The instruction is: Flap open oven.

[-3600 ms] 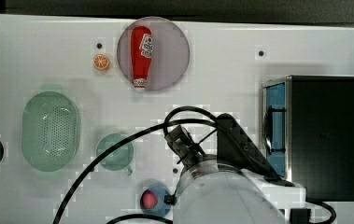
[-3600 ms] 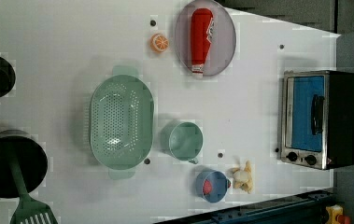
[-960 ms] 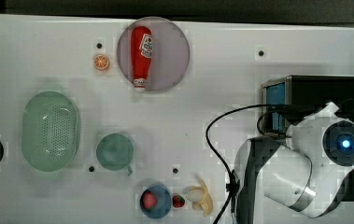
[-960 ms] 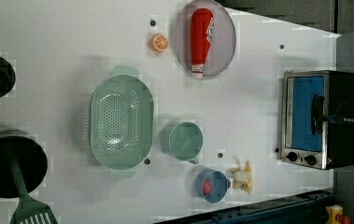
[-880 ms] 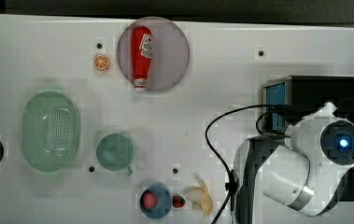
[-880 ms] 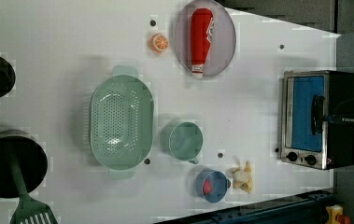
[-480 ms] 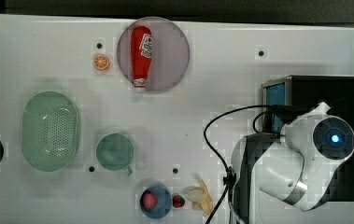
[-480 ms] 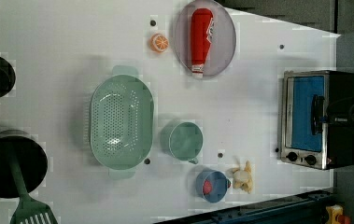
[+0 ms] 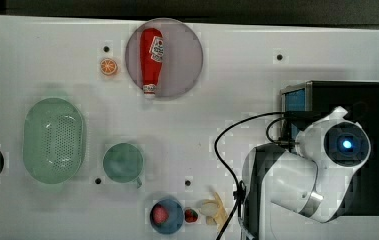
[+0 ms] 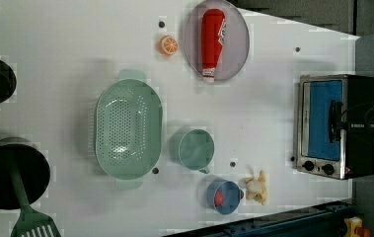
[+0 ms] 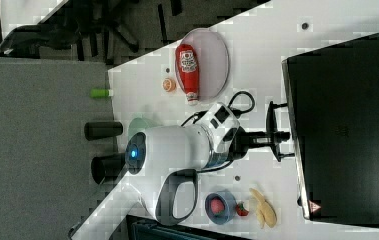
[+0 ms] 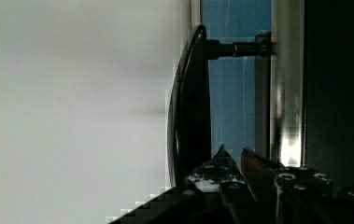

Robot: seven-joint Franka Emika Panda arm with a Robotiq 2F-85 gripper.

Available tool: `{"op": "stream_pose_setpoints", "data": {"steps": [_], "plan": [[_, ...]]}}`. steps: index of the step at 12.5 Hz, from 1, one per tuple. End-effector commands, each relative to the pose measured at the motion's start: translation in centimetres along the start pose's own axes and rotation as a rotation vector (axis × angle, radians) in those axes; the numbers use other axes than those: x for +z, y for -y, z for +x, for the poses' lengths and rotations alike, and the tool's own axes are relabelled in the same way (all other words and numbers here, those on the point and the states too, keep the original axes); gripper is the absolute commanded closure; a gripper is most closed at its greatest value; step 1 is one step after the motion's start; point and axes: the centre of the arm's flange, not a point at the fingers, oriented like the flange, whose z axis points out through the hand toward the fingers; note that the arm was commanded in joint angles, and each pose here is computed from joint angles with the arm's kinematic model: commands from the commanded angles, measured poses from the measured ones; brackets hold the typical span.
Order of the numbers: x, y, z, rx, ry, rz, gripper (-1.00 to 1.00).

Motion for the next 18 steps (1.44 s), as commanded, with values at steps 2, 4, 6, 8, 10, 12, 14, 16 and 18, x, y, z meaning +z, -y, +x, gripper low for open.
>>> {"op": "stream_pose_setpoints", "data": {"steps": [2,4,6,8,10,12,14,16,18], "plan": [[0.9,8.2,1.5,-0.042,0.030,-0.056,0.65],[1.7,11.0,1.5,-0.043,0.045,-0.102,0.65],[2.5,13.3,1.6,-0.043,0.050,-0.163,0.65],[3.9,15.7,1.8,-0.067,0.055,-0.239,0.65],[5.6,18.5,1.9,-0.058,0.047,-0.304,0.65],[7.6,21.4,1.6,-0.037,0.031,-0.370,0.65],[9.8,23.9,1.0,-0.005,0.001,-0.454,0.65],[12.4,26.0,0.3,-0.009,-0.023,-0.508,0.65],[14.8,27.4,-0.1,0.008,-0.018,-0.518,0.65]]}}
